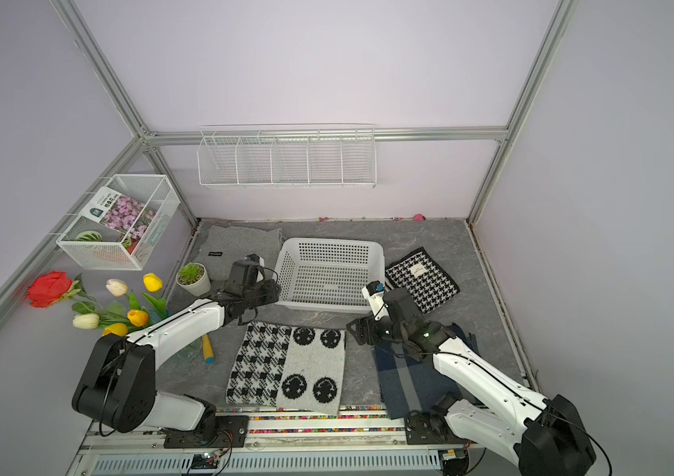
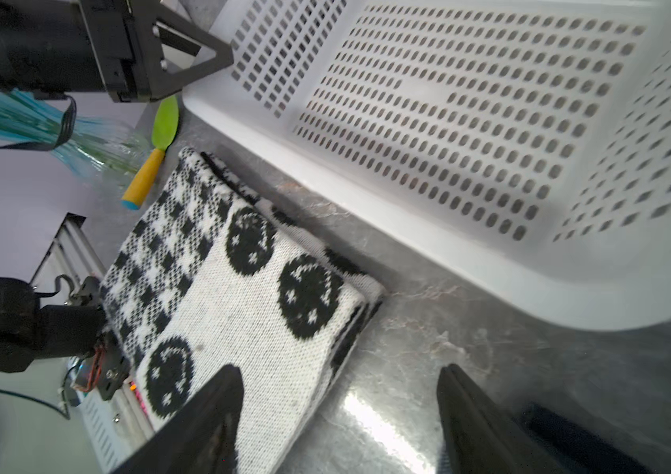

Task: Put the folded scarf in the basket
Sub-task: Adjust the basket at the center of the board, then pick up the scarf at the center of the board.

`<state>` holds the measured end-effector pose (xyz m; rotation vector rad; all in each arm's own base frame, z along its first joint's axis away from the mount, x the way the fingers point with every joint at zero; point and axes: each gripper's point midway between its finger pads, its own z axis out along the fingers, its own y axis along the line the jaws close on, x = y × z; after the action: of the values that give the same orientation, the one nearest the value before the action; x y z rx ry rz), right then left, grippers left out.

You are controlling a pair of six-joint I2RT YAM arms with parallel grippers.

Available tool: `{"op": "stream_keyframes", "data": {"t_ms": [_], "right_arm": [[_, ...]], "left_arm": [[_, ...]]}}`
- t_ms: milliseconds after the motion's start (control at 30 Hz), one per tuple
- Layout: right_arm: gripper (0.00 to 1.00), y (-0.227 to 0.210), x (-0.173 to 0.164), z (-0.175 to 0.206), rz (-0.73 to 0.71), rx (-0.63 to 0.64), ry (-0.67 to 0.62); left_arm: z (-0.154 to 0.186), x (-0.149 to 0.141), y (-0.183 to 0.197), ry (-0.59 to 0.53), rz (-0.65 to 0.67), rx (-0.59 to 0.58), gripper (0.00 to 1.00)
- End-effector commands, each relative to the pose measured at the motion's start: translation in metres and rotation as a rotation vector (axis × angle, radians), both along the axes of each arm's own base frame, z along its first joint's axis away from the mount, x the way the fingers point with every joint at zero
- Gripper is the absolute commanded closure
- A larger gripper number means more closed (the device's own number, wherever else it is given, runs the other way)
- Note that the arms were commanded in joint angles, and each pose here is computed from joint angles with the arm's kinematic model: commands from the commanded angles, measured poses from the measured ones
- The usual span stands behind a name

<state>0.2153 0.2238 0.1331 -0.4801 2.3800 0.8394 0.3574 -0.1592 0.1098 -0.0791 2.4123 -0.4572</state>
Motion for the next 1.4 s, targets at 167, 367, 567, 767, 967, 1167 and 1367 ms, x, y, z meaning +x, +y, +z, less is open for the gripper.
{"op": "stream_keyframes", "data": {"t_ms": [167, 367, 567, 767, 967, 1167, 1367], "right_arm": [[0.19, 0.016, -0.039, -0.043, 0.003, -0.034, 0.082], [0.17, 0.028, -0.038, -0.066, -0.028, 0.023, 0.137], [0.17, 0.044, -0.035, -0.083, -0.025, 0.003, 0.185], [0.20, 0.057, -0.033, -0.115, -0.016, -0.112, 0.223], [0.42, 0.066, -0.032, -0.139, -0.008, -0.130, 0.253], [0.84, 0.051, -0.032, -0.146, 0.002, -0.220, 0.264], [0.88, 0.006, -0.029, -0.131, -0.034, -0.244, 0.281]], "left_arm": [[0.022, -0.028, 0.008, -0.061, -0.029, -0.017, 0.45], [0.017, -0.043, 0.011, -0.099, -0.020, -0.047, 0.43], [0.024, -0.045, 0.012, -0.138, -0.038, -0.031, 0.43], [0.040, -0.052, 0.014, -0.199, -0.045, 0.079, 0.41], [0.035, -0.054, 0.011, -0.183, -0.061, 0.073, 0.41], [0.057, -0.060, 0.016, -0.267, -0.039, 0.075, 0.44], [0.042, -0.060, 0.008, -0.220, -0.071, 0.068, 0.44]]}}
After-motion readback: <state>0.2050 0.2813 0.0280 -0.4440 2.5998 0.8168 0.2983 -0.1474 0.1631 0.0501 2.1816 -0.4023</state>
